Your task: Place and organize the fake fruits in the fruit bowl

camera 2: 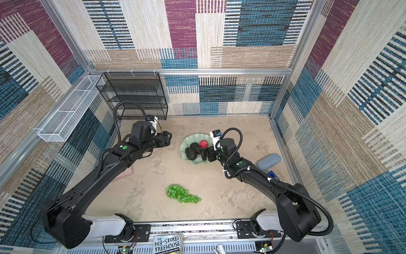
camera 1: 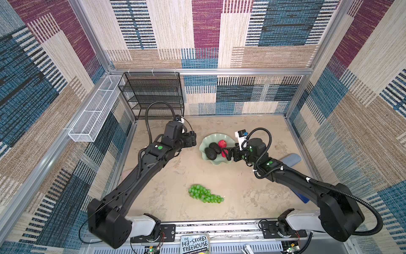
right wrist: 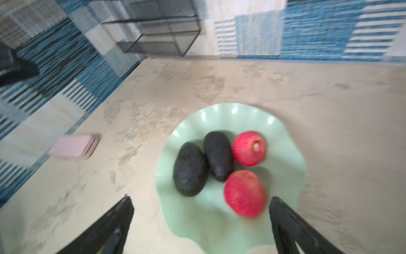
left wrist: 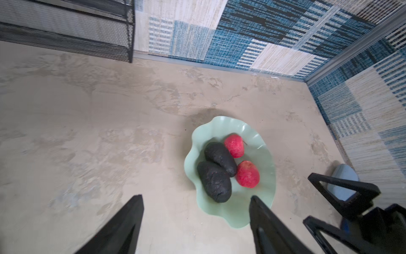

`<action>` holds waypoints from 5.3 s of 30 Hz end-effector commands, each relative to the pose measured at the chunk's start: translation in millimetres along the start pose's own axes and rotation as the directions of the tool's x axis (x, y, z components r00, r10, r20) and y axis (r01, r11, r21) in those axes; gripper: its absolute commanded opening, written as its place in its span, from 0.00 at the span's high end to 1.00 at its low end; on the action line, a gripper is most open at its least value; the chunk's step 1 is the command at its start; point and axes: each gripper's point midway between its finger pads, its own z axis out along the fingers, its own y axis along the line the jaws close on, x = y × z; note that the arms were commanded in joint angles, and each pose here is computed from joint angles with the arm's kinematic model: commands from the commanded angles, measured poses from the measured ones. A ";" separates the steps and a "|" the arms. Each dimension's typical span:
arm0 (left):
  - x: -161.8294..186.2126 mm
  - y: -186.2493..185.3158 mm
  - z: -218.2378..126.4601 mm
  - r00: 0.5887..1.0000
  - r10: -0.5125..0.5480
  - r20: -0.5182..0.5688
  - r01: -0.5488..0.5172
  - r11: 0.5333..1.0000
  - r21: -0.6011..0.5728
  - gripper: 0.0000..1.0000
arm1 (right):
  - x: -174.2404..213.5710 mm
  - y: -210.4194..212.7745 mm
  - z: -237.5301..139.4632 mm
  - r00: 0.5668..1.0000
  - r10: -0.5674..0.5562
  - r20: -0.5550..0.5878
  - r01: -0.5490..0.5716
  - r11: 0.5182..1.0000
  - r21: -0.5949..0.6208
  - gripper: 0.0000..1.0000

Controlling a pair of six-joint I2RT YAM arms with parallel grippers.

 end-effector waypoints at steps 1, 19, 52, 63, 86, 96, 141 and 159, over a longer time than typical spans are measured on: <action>0.3 34.7 -19.7 0.995 0.037 0.095 -0.027 0.993 -0.113 0.17 | 13.9 55.6 5.9 0.989 -0.147 -0.007 0.144 0.977 -0.159 0.02; 88.7 124.1 -63.5 0.968 -0.226 0.106 0.246 0.931 -0.268 0.13 | 141.4 159.3 26.1 0.899 -0.423 -0.115 0.320 0.813 -0.488 0.03; 79.8 127.9 -62.9 0.966 -0.239 0.100 0.257 0.934 -0.249 0.13 | 169.6 179.9 60.1 0.873 -0.447 -0.196 0.296 0.804 -0.516 0.74; 78.1 128.0 -63.0 0.961 -0.256 0.105 0.274 0.931 -0.239 0.13 | 47.8 156.0 50.1 0.961 -0.265 -0.076 0.211 0.885 -0.415 0.76; 68.7 126.8 -68.3 0.963 -0.248 0.108 0.266 0.937 -0.227 0.13 | -20.2 -17.8 126.7 0.990 -0.106 -0.091 0.100 0.993 -0.070 0.73; 65.7 124.2 -67.3 0.965 -0.238 0.109 0.256 0.943 -0.211 0.12 | -15.8 -40.2 143.0 0.997 -0.053 -0.050 0.047 0.993 -0.107 0.41; 78.4 205.1 62.4 0.935 0.290 0.205 -0.176 0.880 -0.441 0.01 | 17.6 -210.5 -154.7 0.855 -0.271 0.443 -0.129 0.715 0.687 0.00; 89.1 233.2 70.3 0.951 0.200 0.236 -0.072 0.886 -0.459 0.01 | 30.7 -225.3 -111.4 0.884 -0.274 0.379 -0.021 0.786 0.618 0.00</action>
